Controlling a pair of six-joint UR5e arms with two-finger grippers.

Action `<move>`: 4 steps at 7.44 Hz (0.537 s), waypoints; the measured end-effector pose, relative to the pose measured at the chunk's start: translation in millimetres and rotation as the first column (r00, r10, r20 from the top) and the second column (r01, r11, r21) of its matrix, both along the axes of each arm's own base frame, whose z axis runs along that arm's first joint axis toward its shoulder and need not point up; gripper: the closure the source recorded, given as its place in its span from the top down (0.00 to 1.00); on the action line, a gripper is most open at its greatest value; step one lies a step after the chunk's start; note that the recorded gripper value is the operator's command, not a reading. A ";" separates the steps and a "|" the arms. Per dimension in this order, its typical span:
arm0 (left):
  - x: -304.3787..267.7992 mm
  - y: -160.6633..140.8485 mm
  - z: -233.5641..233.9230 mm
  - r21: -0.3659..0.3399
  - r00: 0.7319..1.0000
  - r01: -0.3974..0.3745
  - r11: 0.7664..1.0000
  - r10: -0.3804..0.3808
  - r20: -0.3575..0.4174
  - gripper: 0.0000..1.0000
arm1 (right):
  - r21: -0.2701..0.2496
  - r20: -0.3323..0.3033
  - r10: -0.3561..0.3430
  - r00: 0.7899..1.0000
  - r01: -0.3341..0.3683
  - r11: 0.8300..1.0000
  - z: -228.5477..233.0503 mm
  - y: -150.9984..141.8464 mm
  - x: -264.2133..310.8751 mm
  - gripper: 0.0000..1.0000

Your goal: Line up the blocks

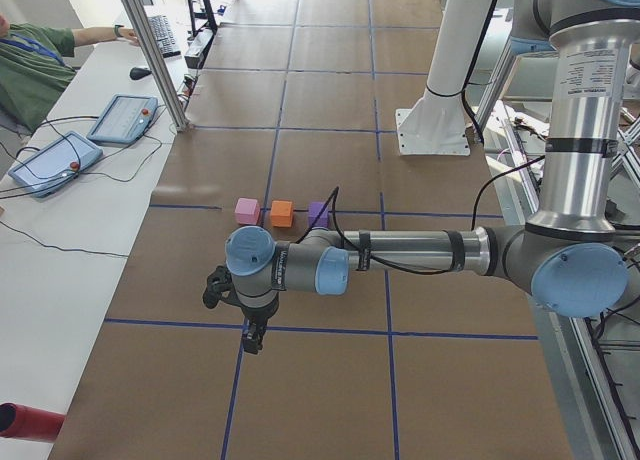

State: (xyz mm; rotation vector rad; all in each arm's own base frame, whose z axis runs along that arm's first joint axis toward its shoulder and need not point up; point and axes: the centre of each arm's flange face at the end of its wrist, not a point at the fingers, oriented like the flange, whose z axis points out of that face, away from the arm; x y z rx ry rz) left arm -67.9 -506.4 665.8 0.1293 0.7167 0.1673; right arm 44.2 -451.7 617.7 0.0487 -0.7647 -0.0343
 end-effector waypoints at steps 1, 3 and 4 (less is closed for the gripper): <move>0.0 1.1 1.1 -0.002 1.000 0.000 1.000 0.000 0.000 1.00 | 0.000 0.000 0.000 1.000 0.000 1.000 0.0 0.0 0.0 1.00; 0.0 3.0 3.0 -0.006 1.000 0.000 1.000 0.000 0.000 1.00 | 0.000 0.000 0.000 1.000 0.000 1.000 0.0 0.0 0.0 1.00; 0.2 3.1 3.4 -0.006 1.000 -0.001 1.000 0.001 0.000 1.00 | 0.000 0.000 0.000 1.000 0.000 1.000 0.0 0.0 0.0 1.00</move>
